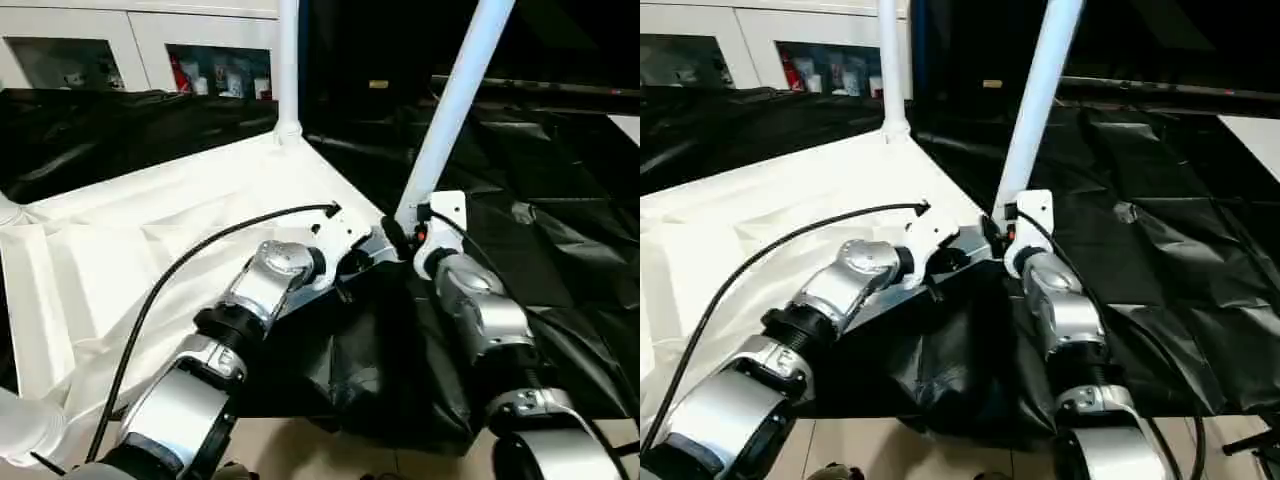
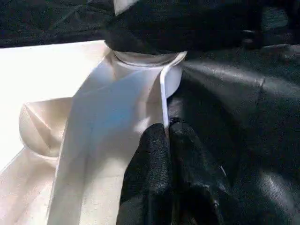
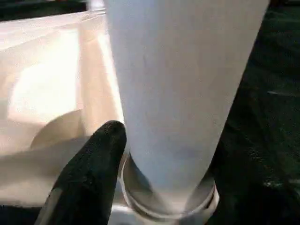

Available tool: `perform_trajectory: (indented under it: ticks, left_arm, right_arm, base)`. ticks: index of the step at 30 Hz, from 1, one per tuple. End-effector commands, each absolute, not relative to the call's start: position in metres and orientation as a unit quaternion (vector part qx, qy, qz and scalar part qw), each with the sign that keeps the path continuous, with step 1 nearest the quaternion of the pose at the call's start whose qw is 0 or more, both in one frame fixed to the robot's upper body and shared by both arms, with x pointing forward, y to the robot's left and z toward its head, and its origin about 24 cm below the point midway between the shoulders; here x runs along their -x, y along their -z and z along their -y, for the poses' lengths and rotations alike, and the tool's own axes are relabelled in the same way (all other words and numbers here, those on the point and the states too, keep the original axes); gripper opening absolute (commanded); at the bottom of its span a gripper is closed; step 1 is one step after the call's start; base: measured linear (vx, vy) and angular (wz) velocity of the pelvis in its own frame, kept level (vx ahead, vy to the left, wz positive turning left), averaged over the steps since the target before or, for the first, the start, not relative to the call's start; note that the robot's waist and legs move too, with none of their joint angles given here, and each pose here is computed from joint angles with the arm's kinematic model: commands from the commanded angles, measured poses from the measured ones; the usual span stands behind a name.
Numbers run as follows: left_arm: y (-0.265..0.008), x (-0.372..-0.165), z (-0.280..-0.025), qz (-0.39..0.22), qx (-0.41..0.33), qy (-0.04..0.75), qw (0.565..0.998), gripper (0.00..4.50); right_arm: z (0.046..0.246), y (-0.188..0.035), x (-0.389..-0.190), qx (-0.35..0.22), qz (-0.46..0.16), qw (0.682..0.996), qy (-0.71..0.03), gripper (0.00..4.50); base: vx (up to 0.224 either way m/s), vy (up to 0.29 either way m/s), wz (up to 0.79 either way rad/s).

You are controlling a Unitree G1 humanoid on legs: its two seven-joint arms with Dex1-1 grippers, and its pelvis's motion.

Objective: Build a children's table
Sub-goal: Rotate leg to tighten

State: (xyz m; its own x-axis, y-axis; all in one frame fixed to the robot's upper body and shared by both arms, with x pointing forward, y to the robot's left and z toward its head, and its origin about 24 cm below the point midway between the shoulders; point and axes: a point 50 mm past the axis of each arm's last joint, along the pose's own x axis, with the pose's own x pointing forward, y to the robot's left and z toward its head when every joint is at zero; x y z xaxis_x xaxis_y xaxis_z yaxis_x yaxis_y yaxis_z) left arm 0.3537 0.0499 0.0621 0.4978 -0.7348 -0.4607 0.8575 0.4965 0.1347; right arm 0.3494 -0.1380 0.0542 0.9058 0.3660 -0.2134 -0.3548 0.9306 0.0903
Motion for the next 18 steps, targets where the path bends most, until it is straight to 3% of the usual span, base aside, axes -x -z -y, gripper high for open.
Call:
perform_trajectory:
  ticks: [1, 4, 7, 13, 18]
  left_arm:
    - [-0.057, -0.351, -0.059, -0.183, -0.189, 0.482, 0.835, 0.00]
    - [-0.060, -0.347, -0.068, -0.173, -0.187, 0.519, 0.816, 0.00]
    - [-0.065, -0.332, -0.080, -0.150, -0.174, 0.604, 0.763, 0.00]
    - [-0.064, -0.314, -0.097, -0.168, -0.162, 0.655, 0.719, 0.00]
    - [-0.062, -0.305, -0.103, -0.175, -0.150, 0.668, 0.708, 0.00]
  right_arm:
    - [0.132, -0.048, -0.339, -0.018, -0.130, 0.956, -0.261, 3.03]
    - [0.141, -0.051, -0.330, 0.006, -0.127, 0.937, -0.325, 3.03]
    - [0.157, -0.057, -0.316, 0.023, -0.136, 0.906, -0.400, 3.03]
    - [0.168, -0.068, -0.305, 0.032, -0.133, 0.882, -0.451, 3.03]
    - [0.168, -0.070, -0.299, 0.032, -0.135, 0.865, -0.483, 3.03]
  base:
    - [0.000, 0.000, 0.00]
    - [0.000, 0.000, 0.00]
    - [0.000, 0.000, 0.00]
    - [0.000, 0.000, 0.00]
    - [0.000, 0.000, 0.00]
